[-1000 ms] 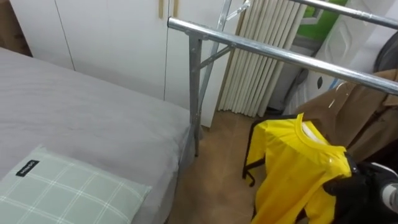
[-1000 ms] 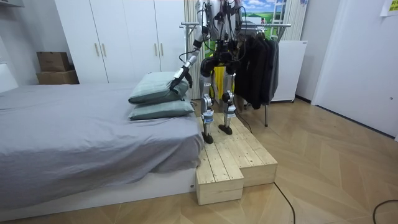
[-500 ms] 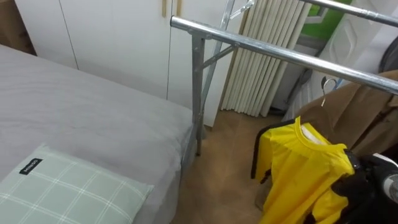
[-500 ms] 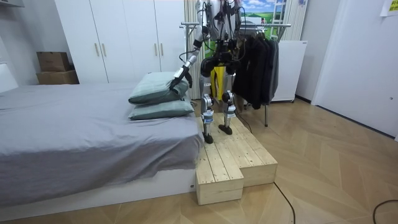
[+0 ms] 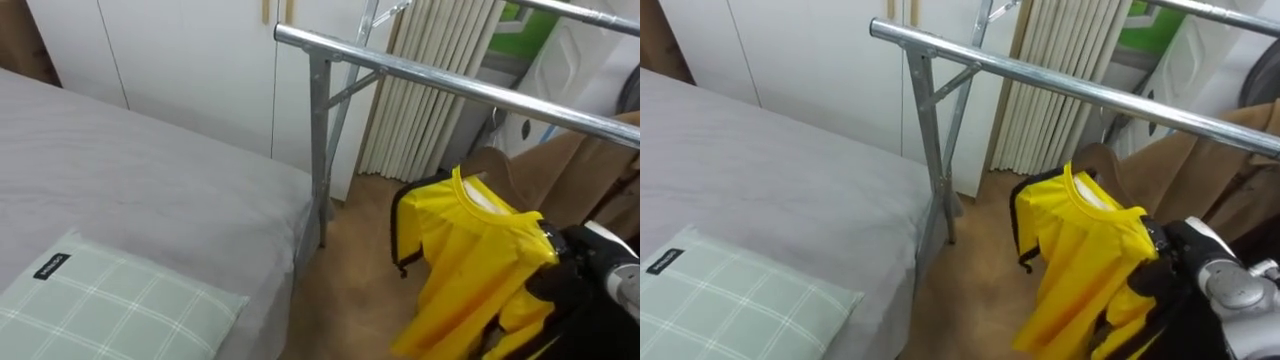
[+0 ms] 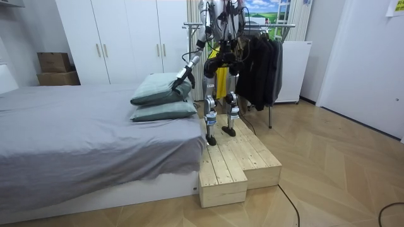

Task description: Hang clothes

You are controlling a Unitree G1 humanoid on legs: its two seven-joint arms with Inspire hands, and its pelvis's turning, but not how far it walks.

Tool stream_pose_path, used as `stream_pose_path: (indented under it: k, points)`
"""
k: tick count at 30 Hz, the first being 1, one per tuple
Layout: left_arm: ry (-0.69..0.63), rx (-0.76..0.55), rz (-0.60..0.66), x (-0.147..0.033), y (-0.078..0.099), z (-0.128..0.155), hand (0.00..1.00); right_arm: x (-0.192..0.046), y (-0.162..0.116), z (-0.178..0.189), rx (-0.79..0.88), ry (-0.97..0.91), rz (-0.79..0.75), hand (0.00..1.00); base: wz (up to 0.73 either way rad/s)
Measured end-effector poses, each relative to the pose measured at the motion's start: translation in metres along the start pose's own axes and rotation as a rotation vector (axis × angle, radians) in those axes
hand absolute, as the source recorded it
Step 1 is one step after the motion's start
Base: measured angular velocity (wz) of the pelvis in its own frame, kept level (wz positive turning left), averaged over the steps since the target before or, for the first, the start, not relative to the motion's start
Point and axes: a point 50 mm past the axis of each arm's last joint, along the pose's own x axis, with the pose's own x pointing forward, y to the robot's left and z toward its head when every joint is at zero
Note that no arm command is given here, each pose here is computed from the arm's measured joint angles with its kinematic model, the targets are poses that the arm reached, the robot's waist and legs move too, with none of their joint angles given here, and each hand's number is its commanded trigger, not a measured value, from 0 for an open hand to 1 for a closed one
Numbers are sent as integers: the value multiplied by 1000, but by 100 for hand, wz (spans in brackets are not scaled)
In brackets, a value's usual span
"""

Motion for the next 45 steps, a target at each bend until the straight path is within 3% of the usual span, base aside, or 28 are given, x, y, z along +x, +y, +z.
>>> stream_pose_path:
  k: [7,14,27,33,45]
  points:
    - [-10,14,0,-1,-2,1,0,-4,4,-8,-26,2,-22,100,8]
    - [-8,15,-1,-1,-2,0,0,-7,3,2,-165,-44,-55,100,1]
    - [-6,10,-18,-4,-8,0,0,-34,23,32,-616,-222,-225,100,-7]
    - [-5,4,-11,-6,-12,1,0,-41,31,40,-698,-267,-281,100,0]
    - [16,-28,12,-9,-15,0,0,-60,33,63,-640,-402,-415,100,-4]
